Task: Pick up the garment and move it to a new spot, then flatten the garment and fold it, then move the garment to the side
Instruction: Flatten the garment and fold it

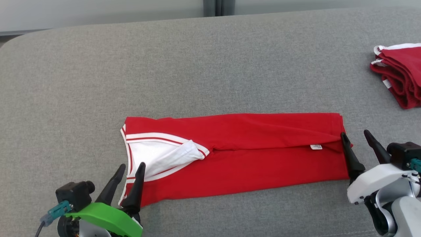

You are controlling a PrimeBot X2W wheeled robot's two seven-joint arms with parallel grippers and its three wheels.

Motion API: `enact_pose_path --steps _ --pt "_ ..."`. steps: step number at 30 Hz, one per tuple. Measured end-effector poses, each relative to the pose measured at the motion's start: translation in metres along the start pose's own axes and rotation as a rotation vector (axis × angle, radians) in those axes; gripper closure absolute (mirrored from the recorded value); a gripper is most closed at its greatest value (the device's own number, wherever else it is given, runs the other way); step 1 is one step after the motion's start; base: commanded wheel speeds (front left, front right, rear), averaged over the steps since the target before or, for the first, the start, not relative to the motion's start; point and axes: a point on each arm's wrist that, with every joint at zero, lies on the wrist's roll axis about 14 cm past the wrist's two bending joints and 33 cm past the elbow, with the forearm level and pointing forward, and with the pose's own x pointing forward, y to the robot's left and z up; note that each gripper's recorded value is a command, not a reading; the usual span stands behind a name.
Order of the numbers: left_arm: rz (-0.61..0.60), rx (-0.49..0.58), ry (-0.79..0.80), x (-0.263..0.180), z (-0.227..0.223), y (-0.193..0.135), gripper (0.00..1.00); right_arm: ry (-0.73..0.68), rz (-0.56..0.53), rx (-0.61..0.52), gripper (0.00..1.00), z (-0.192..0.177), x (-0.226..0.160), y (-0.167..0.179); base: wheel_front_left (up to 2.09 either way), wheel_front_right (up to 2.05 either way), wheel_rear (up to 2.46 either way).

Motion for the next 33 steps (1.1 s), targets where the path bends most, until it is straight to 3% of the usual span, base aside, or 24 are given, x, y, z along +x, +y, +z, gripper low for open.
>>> enact_pose_path --steps 8,18,33 --pt "0.079 0.032 -0.194 -0.014 0.031 0.004 0.0 0.007 -0.051 0.019 0.0 -0.005 -0.031 -0.014 0.0 0.0 0.0" --pt "0.119 0.119 -0.299 -0.022 0.047 -0.005 0.0 -0.008 -0.069 0.024 0.0 0.019 -0.027 -0.016 0.0 0.0 0.0" --pt "0.229 0.122 -0.338 -0.036 0.052 0.022 0.0 0.377 -0.011 -0.068 0.0 -0.054 0.0 -0.003 0.0 0.0 0.0"
